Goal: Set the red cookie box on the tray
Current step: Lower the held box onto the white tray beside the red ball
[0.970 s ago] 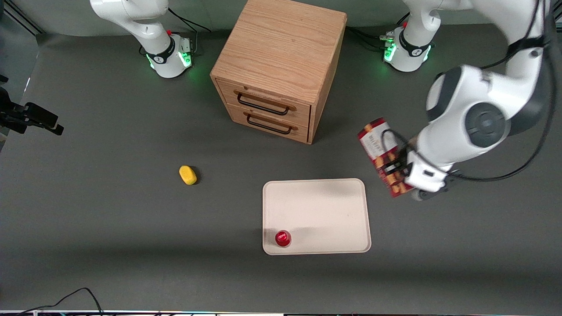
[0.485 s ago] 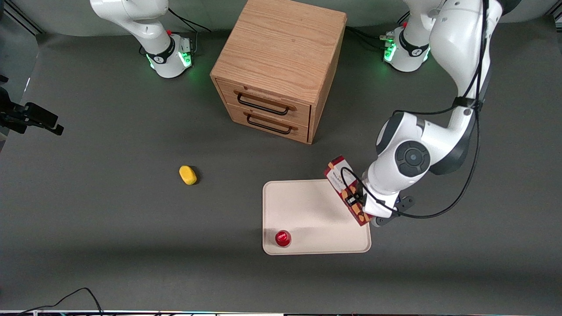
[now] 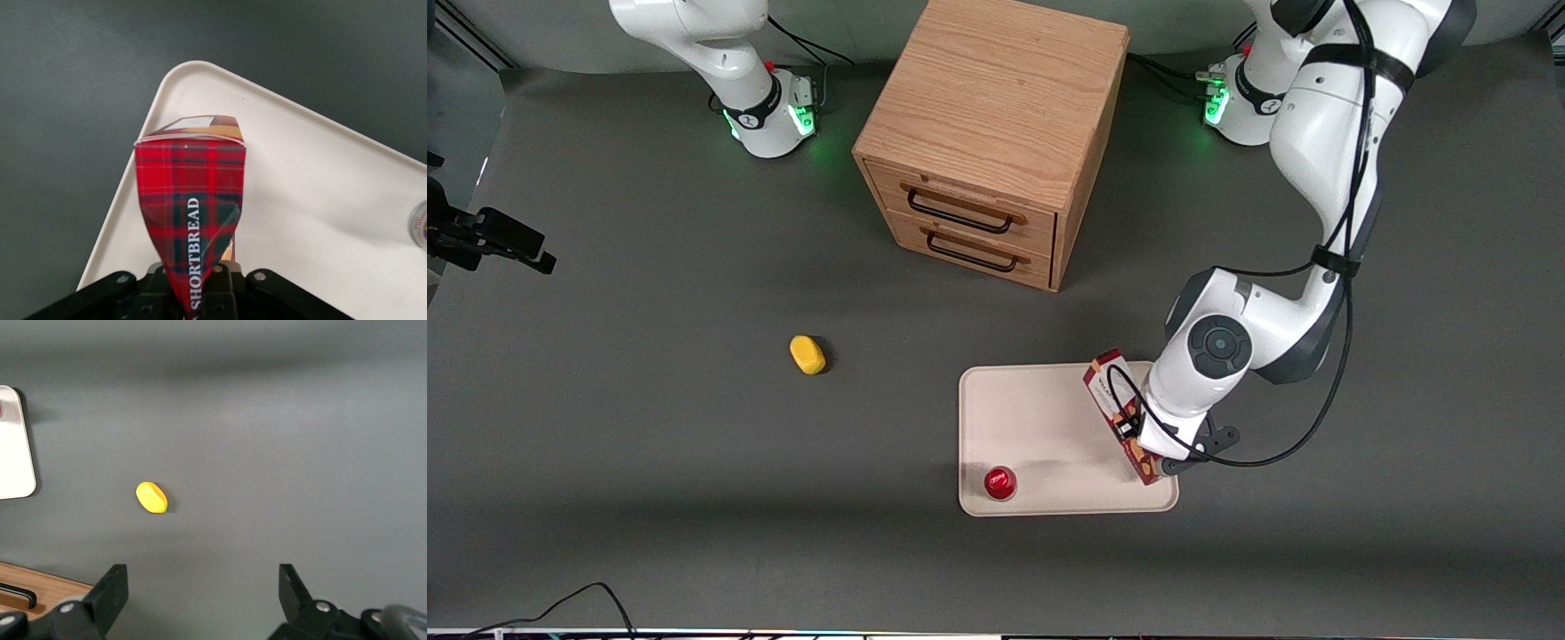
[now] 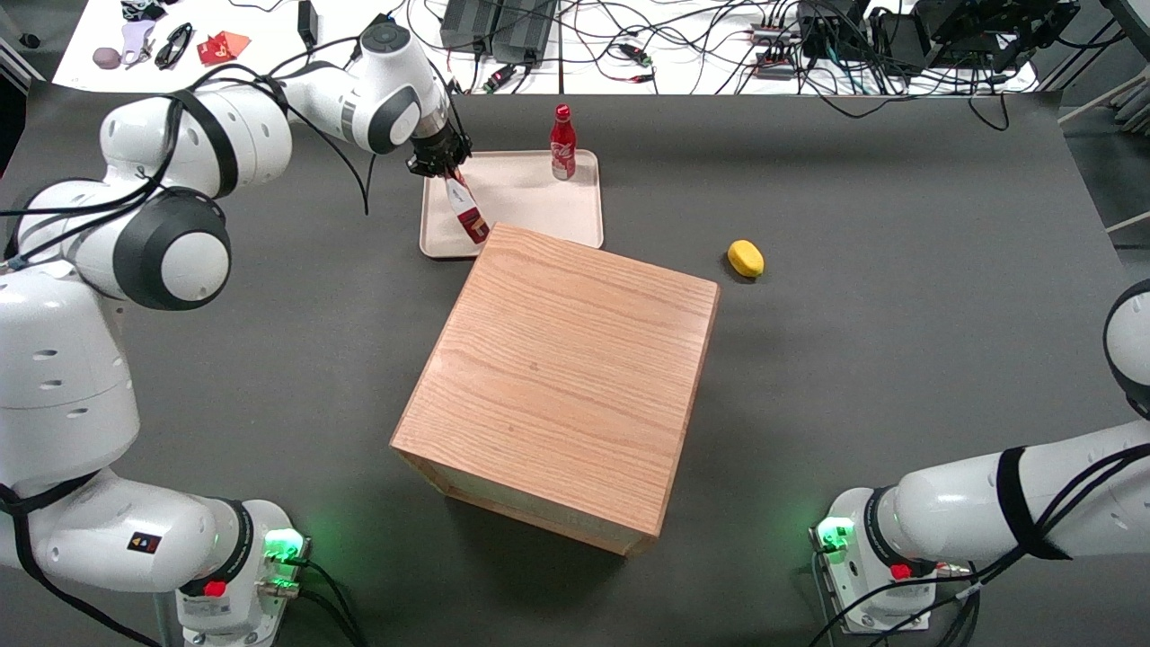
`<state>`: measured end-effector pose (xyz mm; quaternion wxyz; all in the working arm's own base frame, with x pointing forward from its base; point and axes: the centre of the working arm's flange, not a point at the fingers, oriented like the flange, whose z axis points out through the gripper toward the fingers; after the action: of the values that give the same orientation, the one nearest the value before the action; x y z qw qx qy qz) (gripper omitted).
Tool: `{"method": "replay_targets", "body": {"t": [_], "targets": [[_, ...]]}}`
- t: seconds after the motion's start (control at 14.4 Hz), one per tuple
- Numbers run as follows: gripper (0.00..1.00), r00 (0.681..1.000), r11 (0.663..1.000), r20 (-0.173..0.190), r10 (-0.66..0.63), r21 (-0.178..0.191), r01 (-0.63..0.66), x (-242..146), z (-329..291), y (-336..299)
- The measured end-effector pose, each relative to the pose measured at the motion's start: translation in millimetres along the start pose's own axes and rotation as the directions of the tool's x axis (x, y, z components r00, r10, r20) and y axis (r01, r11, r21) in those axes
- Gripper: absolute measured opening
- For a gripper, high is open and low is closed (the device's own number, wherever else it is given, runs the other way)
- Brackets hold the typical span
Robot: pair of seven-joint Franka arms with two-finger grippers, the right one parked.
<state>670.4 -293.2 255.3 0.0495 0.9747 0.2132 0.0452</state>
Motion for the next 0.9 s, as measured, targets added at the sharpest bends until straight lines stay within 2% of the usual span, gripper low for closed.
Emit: {"method": "replay_targets", "body": {"t": [0.14,0.35,0.42,0.76,0.9], "targets": [[0.10,1.000,1.000,-0.018,0.024,0.005,-0.024,0,11,0],[0.10,0.999,0.999,-0.031,0.037,-0.006,-0.037,0,19,0],[0.15,0.999,0.999,-0.031,0.039,-0.007,-0.039,0,22,0],[0.68,0.999,0.999,-0.028,0.040,-0.005,-0.040,0,26,-1],[0.89,0.999,0.999,-0.013,0.033,0.021,-0.033,4,21,-3]]}}
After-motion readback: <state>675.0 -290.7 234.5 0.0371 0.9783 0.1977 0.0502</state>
